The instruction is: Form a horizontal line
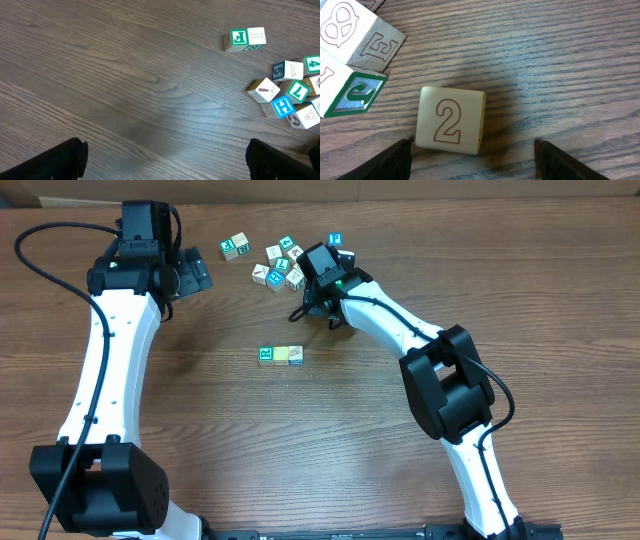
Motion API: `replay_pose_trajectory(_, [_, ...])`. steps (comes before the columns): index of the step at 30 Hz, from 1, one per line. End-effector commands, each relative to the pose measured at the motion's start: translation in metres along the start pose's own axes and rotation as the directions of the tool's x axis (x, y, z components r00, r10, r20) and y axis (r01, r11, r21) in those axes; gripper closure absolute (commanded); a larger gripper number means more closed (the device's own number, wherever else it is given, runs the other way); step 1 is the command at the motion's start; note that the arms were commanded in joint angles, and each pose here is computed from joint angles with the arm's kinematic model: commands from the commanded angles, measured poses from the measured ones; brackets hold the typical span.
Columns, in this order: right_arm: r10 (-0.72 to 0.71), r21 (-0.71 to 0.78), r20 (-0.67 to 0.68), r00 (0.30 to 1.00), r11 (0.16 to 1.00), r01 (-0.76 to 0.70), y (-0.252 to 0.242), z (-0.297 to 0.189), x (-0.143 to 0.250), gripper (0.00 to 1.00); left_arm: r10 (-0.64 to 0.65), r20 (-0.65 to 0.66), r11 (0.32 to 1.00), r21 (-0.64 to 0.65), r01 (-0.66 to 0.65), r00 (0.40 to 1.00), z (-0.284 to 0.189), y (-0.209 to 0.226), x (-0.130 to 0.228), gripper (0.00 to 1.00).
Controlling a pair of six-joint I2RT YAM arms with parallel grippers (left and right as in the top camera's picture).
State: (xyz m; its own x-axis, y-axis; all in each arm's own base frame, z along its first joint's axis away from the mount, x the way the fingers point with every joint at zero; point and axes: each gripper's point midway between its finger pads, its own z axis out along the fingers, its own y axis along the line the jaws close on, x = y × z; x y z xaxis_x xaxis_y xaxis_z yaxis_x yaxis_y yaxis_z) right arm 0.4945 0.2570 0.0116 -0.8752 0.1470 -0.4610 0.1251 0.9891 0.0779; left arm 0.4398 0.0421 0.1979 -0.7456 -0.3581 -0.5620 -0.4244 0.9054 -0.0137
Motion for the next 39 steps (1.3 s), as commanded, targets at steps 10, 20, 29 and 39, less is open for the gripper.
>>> replay_pose_trajectory(10, [-0.092, -0.041, 0.063, 0.994, 0.995, 0.095, 0.014, -0.01, -0.02, 0.21, 0.005, 0.007, 1.0, -0.014, -0.005, 1.0, 0.0, 0.002, -0.001, 0.0])
replay_pose_trajectory(20, [-0.086, -0.057, 0.089, 0.992, 0.994, 0.092, 0.018, -0.01, -0.026, 0.19, 0.005, 0.007, 1.0, -0.014, -0.005, 1.0, 0.0, 0.002, -0.001, 0.0])
replay_pose_trajectory(29, [-0.082, -0.065, 0.102, 0.991, 0.994, 0.089, 0.02, -0.01, -0.029, 0.18, 0.005, 0.006, 1.0, -0.014, -0.005, 1.0, 0.0, 0.002, -0.001, 0.0])
replay_pose_trajectory(39, [-0.135, -0.079, 0.104, 0.985, 0.987, 0.143, 0.024, -0.01, -0.029, 0.18, 0.005, 0.006, 1.0, -0.014, -0.005, 1.0, 0.0, 0.002, -0.001, 0.01])
